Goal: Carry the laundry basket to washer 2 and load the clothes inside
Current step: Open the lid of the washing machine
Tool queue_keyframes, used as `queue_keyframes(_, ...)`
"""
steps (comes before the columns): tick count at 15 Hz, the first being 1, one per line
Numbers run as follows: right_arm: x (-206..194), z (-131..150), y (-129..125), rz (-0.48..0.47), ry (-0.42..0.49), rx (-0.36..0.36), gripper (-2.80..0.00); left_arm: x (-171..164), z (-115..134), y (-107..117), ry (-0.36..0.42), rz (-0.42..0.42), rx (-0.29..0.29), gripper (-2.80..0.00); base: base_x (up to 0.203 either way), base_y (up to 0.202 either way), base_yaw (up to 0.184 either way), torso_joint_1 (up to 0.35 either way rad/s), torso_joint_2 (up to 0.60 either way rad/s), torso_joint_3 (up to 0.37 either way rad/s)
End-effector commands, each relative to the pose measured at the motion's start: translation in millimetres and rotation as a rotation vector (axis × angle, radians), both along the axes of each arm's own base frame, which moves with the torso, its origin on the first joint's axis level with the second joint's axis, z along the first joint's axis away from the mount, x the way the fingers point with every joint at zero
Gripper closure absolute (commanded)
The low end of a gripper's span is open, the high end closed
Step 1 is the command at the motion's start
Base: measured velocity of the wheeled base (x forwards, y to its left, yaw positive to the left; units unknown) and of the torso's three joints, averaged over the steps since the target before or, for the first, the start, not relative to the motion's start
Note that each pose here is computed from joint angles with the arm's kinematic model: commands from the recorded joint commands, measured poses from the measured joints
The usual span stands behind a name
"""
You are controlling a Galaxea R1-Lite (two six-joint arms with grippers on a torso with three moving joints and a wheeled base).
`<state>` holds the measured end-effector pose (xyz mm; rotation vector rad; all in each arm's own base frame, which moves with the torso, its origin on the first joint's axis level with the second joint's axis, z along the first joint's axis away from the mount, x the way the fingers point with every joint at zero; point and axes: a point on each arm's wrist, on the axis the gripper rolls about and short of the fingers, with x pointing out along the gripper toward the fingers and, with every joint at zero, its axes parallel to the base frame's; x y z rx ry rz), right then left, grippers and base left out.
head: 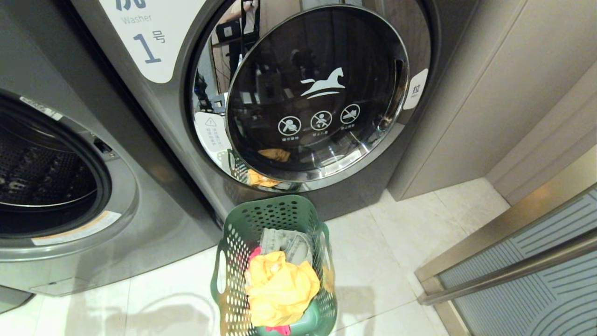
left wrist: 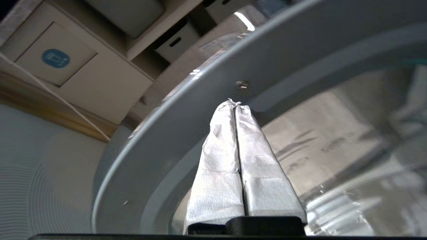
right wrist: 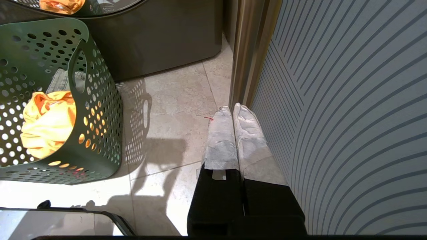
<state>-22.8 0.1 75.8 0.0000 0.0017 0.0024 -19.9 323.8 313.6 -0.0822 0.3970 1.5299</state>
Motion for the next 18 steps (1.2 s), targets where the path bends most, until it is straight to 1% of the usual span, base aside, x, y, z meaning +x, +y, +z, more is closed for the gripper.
queue_keyframes(1, 0, 0, 0, 0.001, 0.0, 0.0, 0.0, -16, -16, 32, 0.0, 0.046, -0.033, 0.0, 0.0, 0.0, 0.0, 0.0, 0.0, 0.0)
queue_keyframes(2, 0, 0, 0, 0.001, 0.0, 0.0, 0.0, -25, -15, 35, -0.001, 0.073, -0.027, 0.0, 0.0, 0.0, 0.0, 0.0, 0.0, 0.0)
queue_keyframes(3, 0, 0, 0, 0.001, 0.0, 0.0, 0.0, -31, -19, 35, -0.004, 0.083, -0.042, 0.0, 0.0, 0.0, 0.0, 0.0, 0.0, 0.0)
queue_keyframes(5, 0, 0, 0, 0.001, 0.0, 0.0, 0.0, -33, -25, 36, -0.003, 0.083, -0.063, 0.0, 0.0, 0.0, 0.0, 0.0, 0.0, 0.0)
queue_keyframes(8, 0, 0, 0, 0.001, 0.0, 0.0, 0.0, -33, -26, 42, -0.01, 0.072, -0.059, 0.0, 0.0, 0.0, 0.0, 0.0, 0.0, 0.0)
queue_keyframes(9, 0, 0, 0, 0.001, 0.0, 0.0, 0.0, -33, -25, 45, -0.027, 0.029, -0.05, 0.0, 0.0, 0.0, 0.0, 0.0, 0.0, 0.0)
queue_keyframes(10, 0, 0, 0, 0.001, 0.0, 0.0, 0.0, -32, -21, 47, -0.05, -0.041, -0.029, 0.0, 0.0, 0.0, 0.0, 0.0, 0.0, 0.0)
queue_keyframes(11, 0, 0, 0, 0.001, 0.0, 0.0, 0.0, -31, -14, 46, -0.075, -0.106, -0.004, 0.0, 0.0, 0.0, 0.0, 0.0, 0.0, 0.0)
queue_keyframes(12, 0, 0, 0, 0.001, 0.0, 0.0, 0.0, -28, -3, 38, -0.099, -0.169, 0.024, 0.0, 0.0, 0.0, 0.0, 0.0, 0.0, 0.0)
queue_keyframes(13, 0, 0, 0, 0.001, 0.0, 0.0, 0.0, -23, 12, 20, -0.113, -0.228, 0.055, 0.0, 0.0, 0.0, 0.0, 0.0, 0.0, 0.0)
queue_keyframes(14, 0, 0, 0, 0.001, 0.0, 0.0, 0.0, -17, 20, 1, -0.121, -0.285, 0.059, 0.0, 0.0, 0.0, 0.0, 0.0, 0.0, 0.0)
queue_keyframes(16, 0, 0, 0, 0.001, 0.0, 0.0, 0.0, 4, 22, -52, -0.117, -0.403, 0.032, 0.0, 0.0, 0.0, 0.0, 0.0, 0.0, 0.0)
queue_keyframes(18, 0, 0, 0, 0.001, 0.0, 0.0, 0.0, 29, 20, -110, -0.103, -0.51, 0.036, 0.0, 0.0, 0.0, 0.0, 0.0, 0.0, 0.0)
